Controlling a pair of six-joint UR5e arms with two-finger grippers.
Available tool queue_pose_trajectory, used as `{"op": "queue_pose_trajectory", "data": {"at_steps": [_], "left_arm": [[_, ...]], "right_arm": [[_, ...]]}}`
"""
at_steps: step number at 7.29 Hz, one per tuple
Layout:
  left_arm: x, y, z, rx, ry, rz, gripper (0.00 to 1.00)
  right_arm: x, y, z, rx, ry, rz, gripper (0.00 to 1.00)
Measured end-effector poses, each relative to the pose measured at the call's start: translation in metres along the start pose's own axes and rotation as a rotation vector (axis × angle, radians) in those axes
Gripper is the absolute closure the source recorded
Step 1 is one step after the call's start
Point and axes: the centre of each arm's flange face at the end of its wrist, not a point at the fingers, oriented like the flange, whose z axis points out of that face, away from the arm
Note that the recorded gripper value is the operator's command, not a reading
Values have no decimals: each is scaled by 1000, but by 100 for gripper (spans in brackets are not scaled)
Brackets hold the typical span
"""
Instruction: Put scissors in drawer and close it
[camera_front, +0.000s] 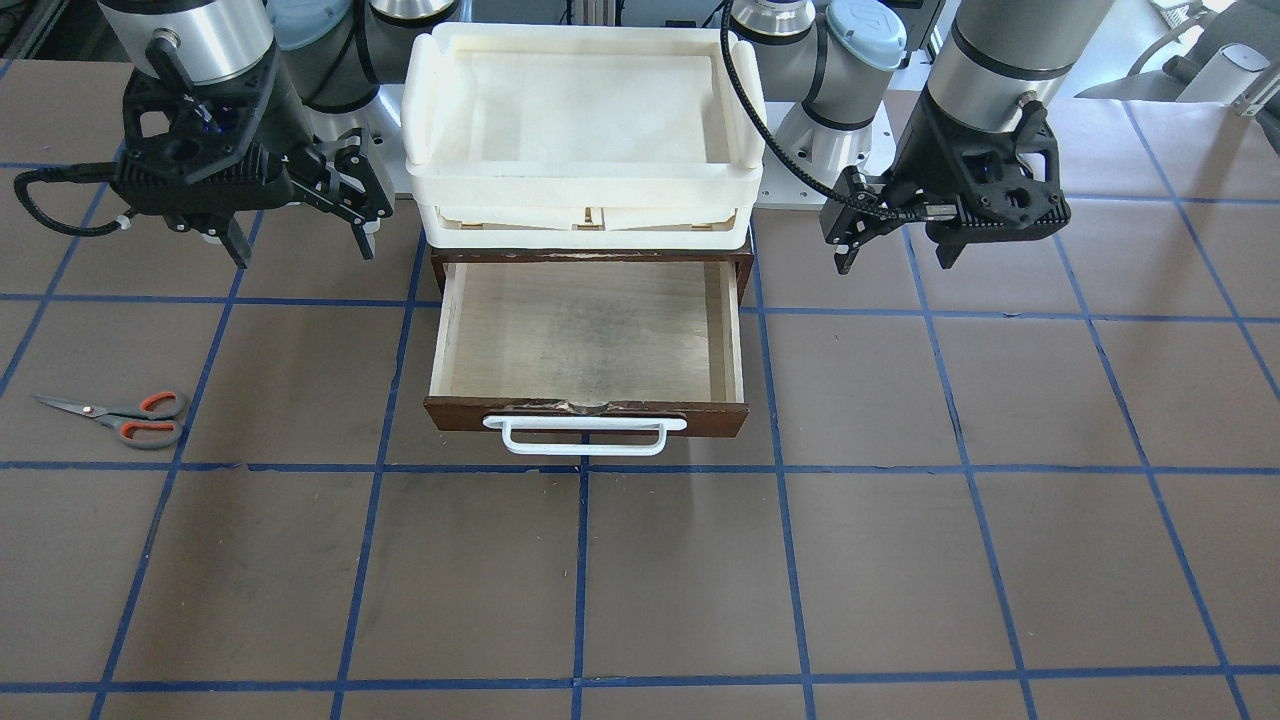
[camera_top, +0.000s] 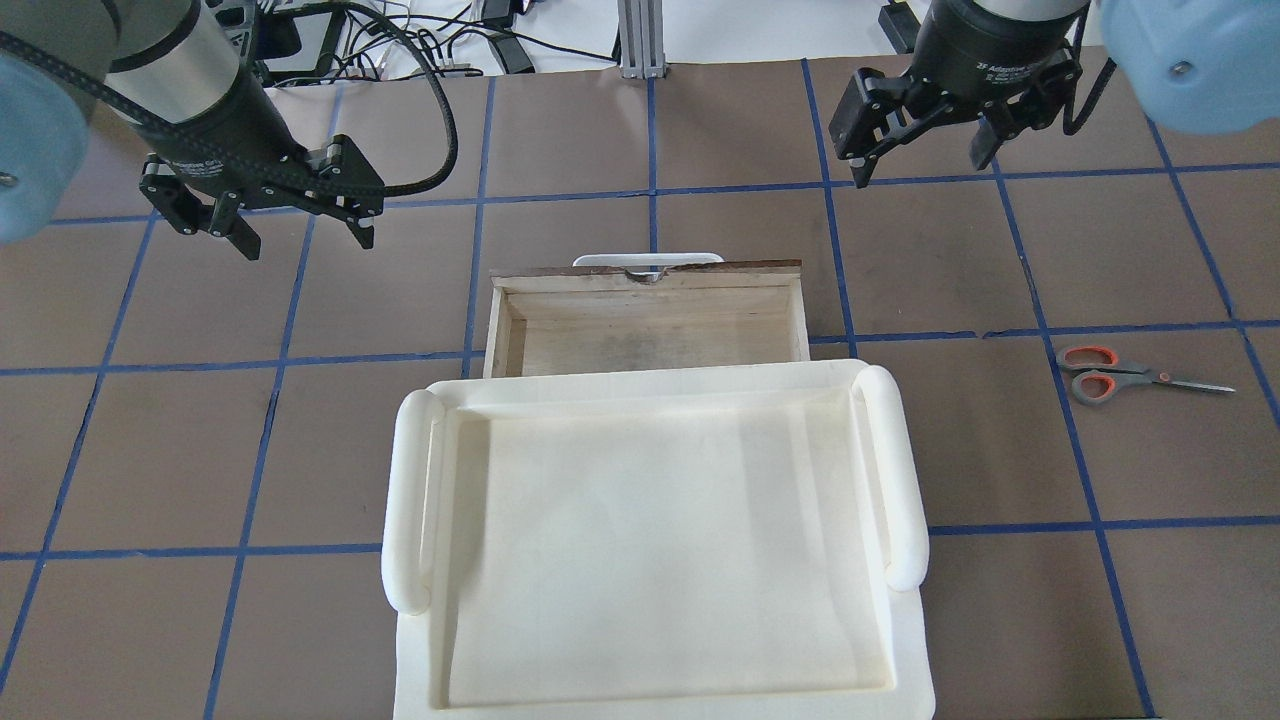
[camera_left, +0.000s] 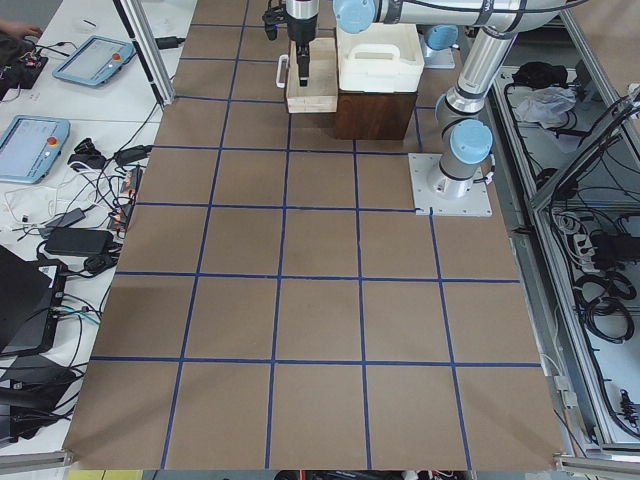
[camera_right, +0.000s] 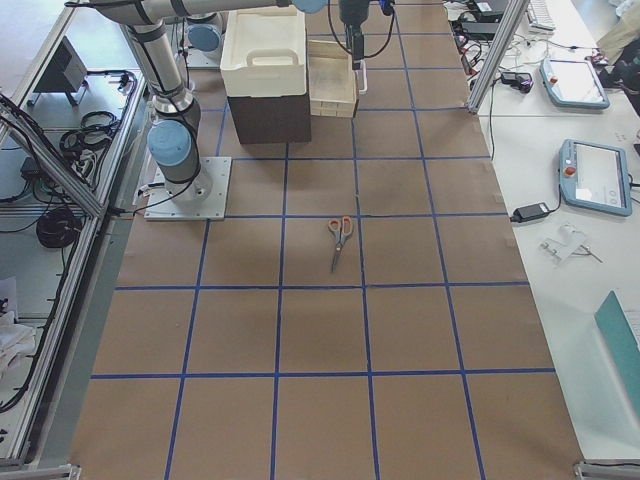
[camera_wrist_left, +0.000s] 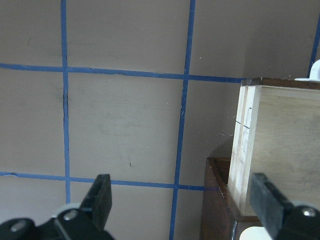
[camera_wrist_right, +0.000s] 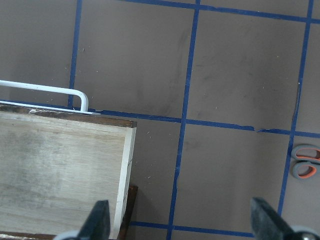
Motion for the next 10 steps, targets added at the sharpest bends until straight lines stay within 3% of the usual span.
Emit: {"op": "queue_pose_trajectory", "data": {"at_steps": [7,10], "left_arm": [[0,0,2,-5,-2,2,0],[0,2,0,-1,-3,2,0]], "right_arm": [[2,0,2,-8,1,-2,0],[10,-2,3,-9,3,-60,0]]}}
